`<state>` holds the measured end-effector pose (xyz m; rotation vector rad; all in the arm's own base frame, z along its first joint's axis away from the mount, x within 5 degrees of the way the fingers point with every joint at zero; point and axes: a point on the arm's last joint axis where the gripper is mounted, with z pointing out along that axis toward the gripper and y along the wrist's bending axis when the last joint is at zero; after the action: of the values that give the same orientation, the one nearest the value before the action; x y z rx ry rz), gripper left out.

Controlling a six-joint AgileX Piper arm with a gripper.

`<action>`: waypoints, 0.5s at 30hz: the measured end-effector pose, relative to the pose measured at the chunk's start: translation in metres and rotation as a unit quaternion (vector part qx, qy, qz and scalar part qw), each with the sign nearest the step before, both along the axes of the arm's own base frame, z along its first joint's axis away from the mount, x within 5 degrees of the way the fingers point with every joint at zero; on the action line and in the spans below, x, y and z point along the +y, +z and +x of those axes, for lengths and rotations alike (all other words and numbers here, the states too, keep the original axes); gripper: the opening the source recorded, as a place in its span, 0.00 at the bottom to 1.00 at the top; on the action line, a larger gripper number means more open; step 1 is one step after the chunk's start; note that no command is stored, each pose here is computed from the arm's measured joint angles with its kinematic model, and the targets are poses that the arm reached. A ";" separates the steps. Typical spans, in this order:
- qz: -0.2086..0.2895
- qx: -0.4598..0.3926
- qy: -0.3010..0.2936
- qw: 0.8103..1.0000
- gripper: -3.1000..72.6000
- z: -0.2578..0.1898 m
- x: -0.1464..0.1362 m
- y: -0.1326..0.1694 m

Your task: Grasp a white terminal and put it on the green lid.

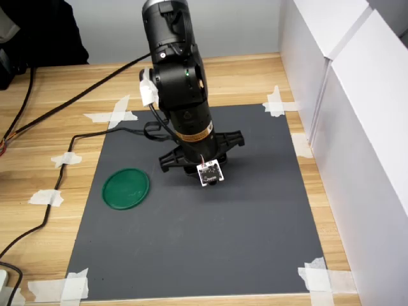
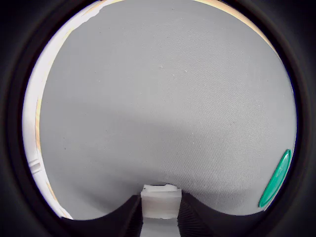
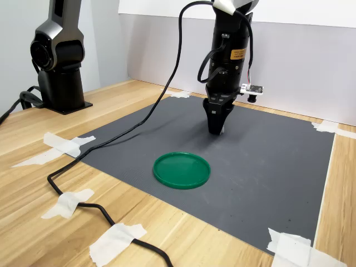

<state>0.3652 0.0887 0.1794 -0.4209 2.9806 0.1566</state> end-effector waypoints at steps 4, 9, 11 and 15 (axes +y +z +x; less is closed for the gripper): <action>0.001 0.000 -0.007 1.000 0.39 0.000 0.000 0.000; 0.003 -0.007 -0.002 1.000 0.39 -0.002 -0.002 0.009; 0.005 -0.017 0.002 1.000 0.39 -0.005 -0.009 0.022; -0.001 -0.038 0.003 0.999 0.39 -0.010 -0.037 0.048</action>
<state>0.3552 0.0519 0.2276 -0.4249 2.9049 0.1360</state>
